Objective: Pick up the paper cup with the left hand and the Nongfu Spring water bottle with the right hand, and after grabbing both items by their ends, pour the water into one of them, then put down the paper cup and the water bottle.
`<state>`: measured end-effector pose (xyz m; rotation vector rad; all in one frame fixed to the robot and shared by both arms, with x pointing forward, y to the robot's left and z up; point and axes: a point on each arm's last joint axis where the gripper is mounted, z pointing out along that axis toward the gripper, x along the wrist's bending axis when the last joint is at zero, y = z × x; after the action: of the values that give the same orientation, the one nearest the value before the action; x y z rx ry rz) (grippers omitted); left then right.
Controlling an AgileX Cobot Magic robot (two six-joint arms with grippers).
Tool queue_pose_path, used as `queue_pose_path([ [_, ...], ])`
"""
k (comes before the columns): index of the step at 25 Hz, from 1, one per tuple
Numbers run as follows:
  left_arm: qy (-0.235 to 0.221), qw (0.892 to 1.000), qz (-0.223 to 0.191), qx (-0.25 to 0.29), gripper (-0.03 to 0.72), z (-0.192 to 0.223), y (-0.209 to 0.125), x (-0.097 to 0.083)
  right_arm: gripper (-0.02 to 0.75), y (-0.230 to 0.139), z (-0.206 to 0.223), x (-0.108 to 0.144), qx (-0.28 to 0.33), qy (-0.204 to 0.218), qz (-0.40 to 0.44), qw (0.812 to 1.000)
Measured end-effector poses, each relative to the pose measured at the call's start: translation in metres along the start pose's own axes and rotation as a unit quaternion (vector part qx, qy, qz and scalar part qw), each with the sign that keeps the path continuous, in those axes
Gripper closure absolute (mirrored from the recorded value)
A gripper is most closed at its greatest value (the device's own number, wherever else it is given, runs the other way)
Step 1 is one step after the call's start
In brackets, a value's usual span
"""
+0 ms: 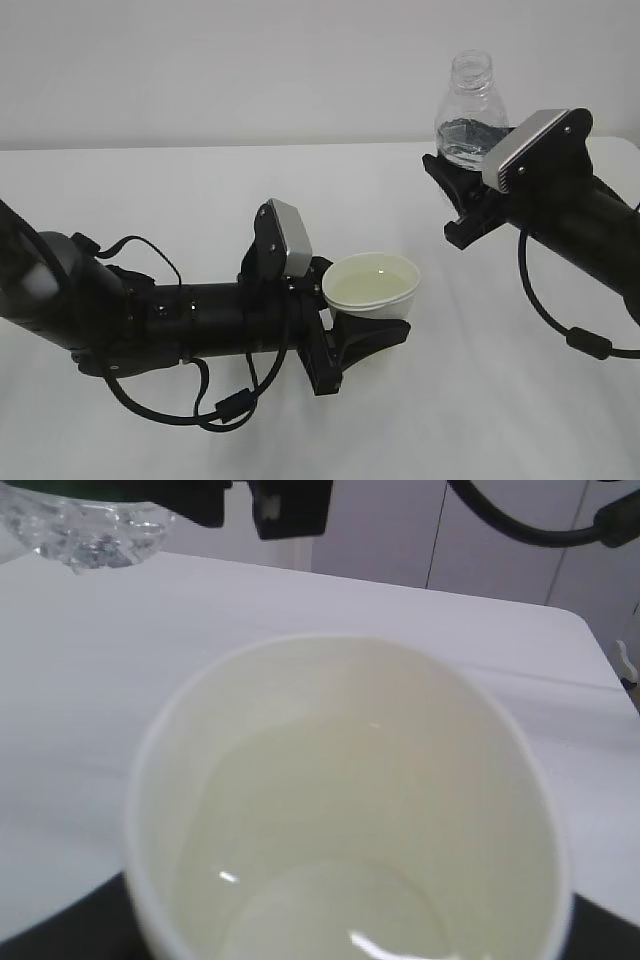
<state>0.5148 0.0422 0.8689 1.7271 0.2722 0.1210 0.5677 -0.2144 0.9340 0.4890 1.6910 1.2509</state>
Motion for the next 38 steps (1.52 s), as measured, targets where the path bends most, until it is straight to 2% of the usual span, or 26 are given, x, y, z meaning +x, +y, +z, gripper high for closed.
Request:
queue_pose_path([
  [9,0.0,1.0,0.0,0.0,0.253,0.0,0.0,0.0,0.329,-0.001,0.0,-0.004,0.005,-0.022,0.052,0.998],
  [25,0.0,1.0,0.0,0.0,0.253,0.0,0.0,0.0,0.329,-0.008,-0.003,-0.024,0.032,-0.134,0.11,0.984],
  [38,0.0,1.0,0.0,0.0,0.253,0.0,0.0,0.0,0.329,-0.013,-0.007,-0.034,0.057,-0.195,0.09,0.975],
])
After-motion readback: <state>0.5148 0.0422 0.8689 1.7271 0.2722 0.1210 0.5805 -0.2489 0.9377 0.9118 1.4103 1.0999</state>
